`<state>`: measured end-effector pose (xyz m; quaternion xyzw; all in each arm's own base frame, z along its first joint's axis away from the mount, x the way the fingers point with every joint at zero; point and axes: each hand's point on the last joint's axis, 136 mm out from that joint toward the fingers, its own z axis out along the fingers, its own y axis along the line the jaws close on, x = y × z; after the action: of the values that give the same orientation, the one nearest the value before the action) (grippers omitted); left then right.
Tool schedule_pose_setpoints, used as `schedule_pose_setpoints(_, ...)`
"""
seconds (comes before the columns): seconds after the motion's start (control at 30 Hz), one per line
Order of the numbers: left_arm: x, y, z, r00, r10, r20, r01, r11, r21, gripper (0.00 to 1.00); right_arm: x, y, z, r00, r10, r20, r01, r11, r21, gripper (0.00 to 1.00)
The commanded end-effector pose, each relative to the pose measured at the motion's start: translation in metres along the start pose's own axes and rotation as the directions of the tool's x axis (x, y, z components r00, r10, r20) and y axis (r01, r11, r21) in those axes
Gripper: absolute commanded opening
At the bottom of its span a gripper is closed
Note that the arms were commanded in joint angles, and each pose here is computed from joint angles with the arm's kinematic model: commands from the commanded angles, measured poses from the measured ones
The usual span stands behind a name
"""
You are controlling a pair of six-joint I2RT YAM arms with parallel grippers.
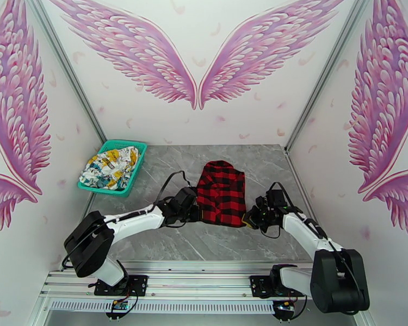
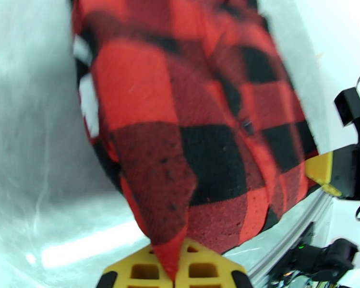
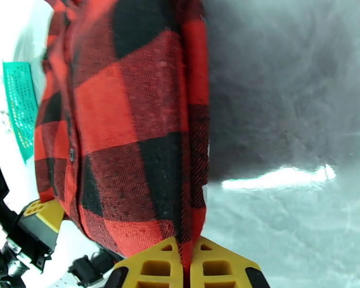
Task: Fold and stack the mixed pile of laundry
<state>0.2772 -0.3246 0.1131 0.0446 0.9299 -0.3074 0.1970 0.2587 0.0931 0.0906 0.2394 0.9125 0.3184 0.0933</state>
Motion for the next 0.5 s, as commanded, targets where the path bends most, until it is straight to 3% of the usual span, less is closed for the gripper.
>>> schedule_pose_setpoints(0.0, -0.034, -0.023, -0.016, 1.000, 0.006, 0.016, -0.007, 0.997, 0.075, 0.00, -0.024, 0.028, -0.023, 0.997, 0.024, 0.069, -0.023, 1.000, -0.005, 0.00)
schedule_pose_setpoints(0.27, -0.105, -0.062, -0.024, 0.999, -0.017, 0.041, 0.008, 0.978, 0.208, 0.00, -0.084, 0.083, -0.043, 0.987, 0.034, 0.158, -0.024, 0.998, -0.064, 0.00)
schedule_pose_setpoints(0.47, -0.151, -0.063, -0.019, 0.995, -0.054, 0.089, 0.030, 0.969, 0.246, 0.00, -0.125, 0.108, -0.037, 0.983, 0.051, 0.176, -0.033, 0.994, -0.105, 0.00)
